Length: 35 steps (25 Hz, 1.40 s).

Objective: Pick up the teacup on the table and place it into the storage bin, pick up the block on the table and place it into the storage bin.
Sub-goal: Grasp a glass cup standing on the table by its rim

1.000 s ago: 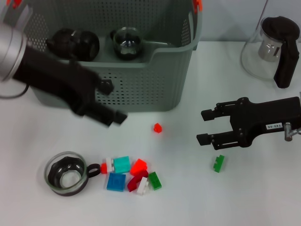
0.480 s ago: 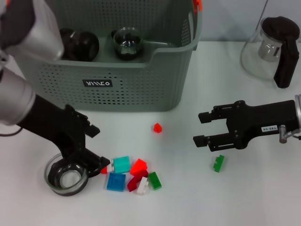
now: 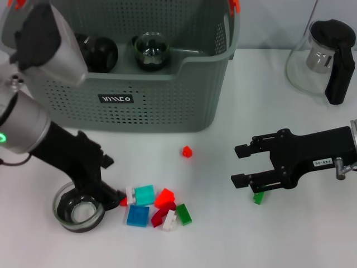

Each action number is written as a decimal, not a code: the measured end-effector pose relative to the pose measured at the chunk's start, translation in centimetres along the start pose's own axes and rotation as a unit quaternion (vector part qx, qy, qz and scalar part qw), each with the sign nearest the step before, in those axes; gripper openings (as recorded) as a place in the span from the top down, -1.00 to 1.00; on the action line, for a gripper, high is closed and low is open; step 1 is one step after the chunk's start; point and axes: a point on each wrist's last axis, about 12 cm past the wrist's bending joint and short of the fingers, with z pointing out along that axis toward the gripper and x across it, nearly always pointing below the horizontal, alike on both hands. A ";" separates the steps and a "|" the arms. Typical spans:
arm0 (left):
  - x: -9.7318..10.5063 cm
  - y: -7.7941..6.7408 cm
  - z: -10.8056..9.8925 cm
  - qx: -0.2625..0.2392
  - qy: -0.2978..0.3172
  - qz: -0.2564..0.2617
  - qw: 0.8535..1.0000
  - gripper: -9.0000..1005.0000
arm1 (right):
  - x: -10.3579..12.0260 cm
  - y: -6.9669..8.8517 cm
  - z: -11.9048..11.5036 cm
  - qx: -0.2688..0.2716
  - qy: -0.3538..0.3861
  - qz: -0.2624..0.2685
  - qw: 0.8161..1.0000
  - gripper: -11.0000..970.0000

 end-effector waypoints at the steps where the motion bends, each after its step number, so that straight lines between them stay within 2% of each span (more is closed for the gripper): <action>1: 0.0 0.0 0.4 0.003 0.011 -0.002 1.000 -0.62 | 0.0 0.0 0.0 -0.001 0.000 0.000 1.000 -0.56; 11: 0.4 0.5 1.2 -0.007 0.038 -0.012 0.999 -0.62 | -0.3 0.1 0.3 -0.009 -0.001 0.002 1.000 -0.57; 16: 0.6 0.6 1.8 -0.006 0.054 -0.012 0.998 -0.62 | -0.4 0.1 0.3 -0.009 -0.001 0.003 1.000 -0.65; 19: 0.6 0.4 2.0 0.000 0.058 -0.010 0.998 -0.62 | -0.5 0.1 0.4 -0.010 -0.001 0.004 1.000 -0.94; 25: 0.6 -0.1 1.9 0.009 0.078 -0.007 0.997 -0.62 | -0.9 -0.2 0.5 -0.005 -0.002 0.005 1.000 -0.94; 35: 1.2 -1.0 0.7 0.008 0.095 -0.020 0.995 -0.62 | -1.4 -0.6 0.6 0.007 -0.002 0.000 1.000 -0.94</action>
